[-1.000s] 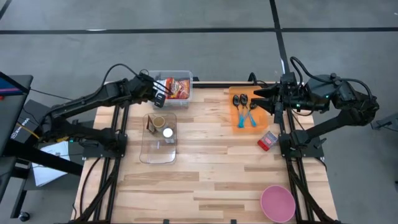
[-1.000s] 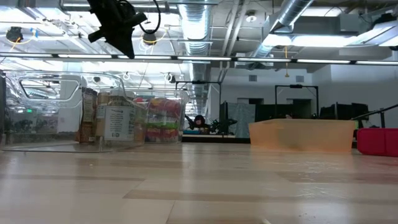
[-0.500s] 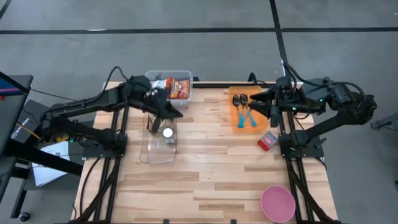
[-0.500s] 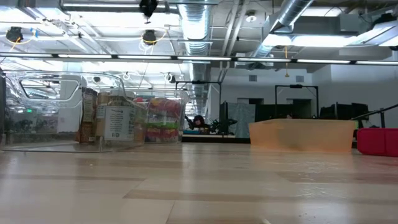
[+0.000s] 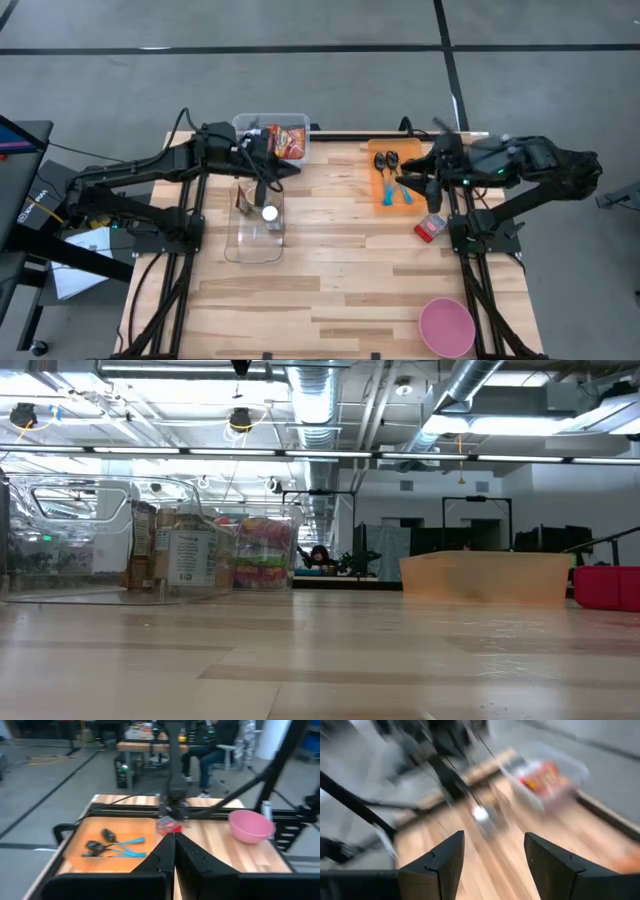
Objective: Pick & Place Food Item
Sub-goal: Put the red seasoning can into the transparent bin
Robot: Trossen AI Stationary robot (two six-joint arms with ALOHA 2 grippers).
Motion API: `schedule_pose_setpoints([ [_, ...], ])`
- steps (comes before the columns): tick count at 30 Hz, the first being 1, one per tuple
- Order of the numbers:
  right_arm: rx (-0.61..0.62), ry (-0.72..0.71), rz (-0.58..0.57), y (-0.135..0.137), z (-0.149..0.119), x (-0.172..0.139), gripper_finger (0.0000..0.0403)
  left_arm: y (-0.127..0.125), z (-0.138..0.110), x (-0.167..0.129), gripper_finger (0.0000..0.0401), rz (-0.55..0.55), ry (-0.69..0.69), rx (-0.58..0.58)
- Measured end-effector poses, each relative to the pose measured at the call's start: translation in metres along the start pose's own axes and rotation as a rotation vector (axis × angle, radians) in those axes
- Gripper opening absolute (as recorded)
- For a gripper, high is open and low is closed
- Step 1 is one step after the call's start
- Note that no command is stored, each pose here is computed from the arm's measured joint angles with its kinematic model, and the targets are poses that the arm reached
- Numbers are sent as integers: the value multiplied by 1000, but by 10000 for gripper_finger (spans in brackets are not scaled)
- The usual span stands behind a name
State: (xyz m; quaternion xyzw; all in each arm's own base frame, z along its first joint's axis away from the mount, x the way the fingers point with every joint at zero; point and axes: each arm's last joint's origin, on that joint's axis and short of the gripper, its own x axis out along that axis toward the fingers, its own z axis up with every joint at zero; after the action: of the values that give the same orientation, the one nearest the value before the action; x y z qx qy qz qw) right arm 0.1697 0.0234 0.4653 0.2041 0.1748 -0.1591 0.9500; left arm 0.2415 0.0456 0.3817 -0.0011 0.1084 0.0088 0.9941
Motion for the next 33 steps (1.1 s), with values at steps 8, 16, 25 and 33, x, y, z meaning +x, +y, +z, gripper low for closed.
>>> schedule_pose_setpoints([
  [8, 116, 528, -445, -28, -50, 10, 170, 4, 0, 0, 0, 131, 6, -1],
  [16, 162, 704, -436, -30, -106, 21, 111, 4, -3, 0, 0, 134, 29, -27],
  [25, 233, 862, -677, -54, -178, 42, 34, 4, -3, 0, 0, 134, 34, -27],
  [33, 278, 956, -695, -71, -224, 59, 2, 4, -3, 0, 0, 134, 32, -49],
])
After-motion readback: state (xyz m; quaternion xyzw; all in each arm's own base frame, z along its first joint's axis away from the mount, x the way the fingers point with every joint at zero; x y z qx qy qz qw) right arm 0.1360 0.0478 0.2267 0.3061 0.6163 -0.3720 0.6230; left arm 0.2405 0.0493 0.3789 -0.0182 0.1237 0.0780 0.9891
